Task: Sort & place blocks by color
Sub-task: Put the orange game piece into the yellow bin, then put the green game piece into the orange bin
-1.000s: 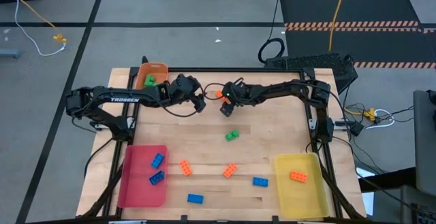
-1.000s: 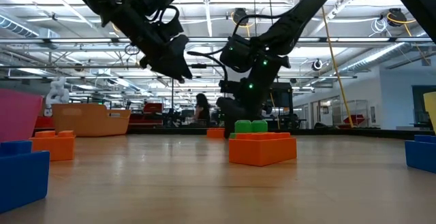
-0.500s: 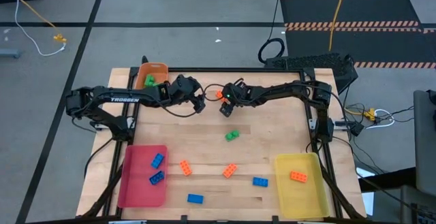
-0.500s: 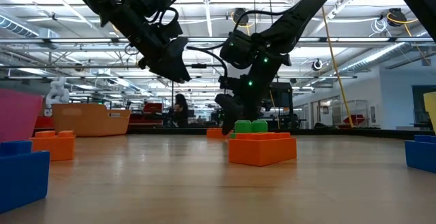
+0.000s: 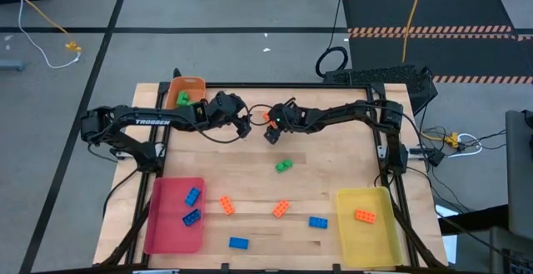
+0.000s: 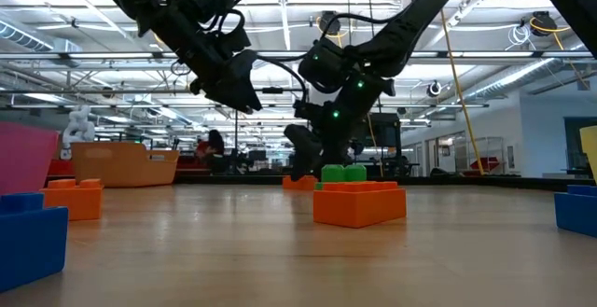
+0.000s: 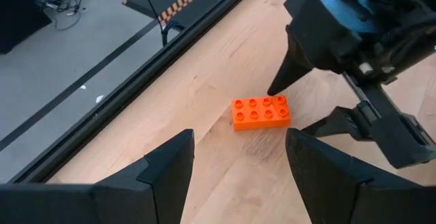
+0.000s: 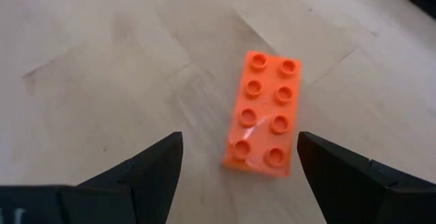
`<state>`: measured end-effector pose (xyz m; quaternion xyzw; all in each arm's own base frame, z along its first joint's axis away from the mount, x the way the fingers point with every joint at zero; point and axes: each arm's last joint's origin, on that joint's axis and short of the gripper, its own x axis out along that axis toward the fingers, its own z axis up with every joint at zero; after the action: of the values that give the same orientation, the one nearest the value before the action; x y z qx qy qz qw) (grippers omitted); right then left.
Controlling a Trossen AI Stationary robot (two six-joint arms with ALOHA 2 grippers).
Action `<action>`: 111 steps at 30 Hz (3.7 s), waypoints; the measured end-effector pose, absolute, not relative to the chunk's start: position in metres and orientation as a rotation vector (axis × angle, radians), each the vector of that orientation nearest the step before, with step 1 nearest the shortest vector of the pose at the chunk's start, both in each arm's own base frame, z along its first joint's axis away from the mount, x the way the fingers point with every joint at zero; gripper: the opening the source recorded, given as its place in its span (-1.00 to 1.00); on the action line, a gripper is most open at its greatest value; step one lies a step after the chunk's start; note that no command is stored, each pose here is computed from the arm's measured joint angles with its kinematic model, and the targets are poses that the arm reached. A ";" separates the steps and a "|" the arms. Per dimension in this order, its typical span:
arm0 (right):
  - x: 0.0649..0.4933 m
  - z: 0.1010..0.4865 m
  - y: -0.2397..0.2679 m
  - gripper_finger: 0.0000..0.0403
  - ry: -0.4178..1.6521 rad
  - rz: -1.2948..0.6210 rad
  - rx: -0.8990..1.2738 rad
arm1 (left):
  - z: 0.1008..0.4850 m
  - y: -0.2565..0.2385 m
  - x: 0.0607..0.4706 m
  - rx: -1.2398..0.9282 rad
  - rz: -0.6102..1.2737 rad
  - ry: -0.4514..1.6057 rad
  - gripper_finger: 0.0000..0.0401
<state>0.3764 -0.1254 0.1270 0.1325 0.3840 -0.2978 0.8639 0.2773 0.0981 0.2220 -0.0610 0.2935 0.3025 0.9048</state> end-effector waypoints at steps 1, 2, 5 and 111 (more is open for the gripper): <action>0.376 0.126 -0.127 0.42 0.796 -0.630 0.279 | 0.222 0.098 0.277 -0.125 0.625 0.607 0.16; 0.374 0.125 -0.129 0.42 0.790 -0.639 0.280 | 0.222 0.098 0.277 -0.125 0.624 0.607 0.16; 0.370 0.121 -0.133 0.42 0.758 -0.652 0.286 | 0.222 0.098 0.277 -0.124 0.624 0.607 0.16; 0.110 0.217 0.117 0.68 1.652 -0.406 0.557 | 0.234 0.058 0.297 -0.092 0.417 0.468 0.16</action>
<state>0.1098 0.1169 0.2172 0.2428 0.7202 -0.1768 0.6254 0.2965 0.0584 0.2337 -0.0451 0.2299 0.2049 0.9503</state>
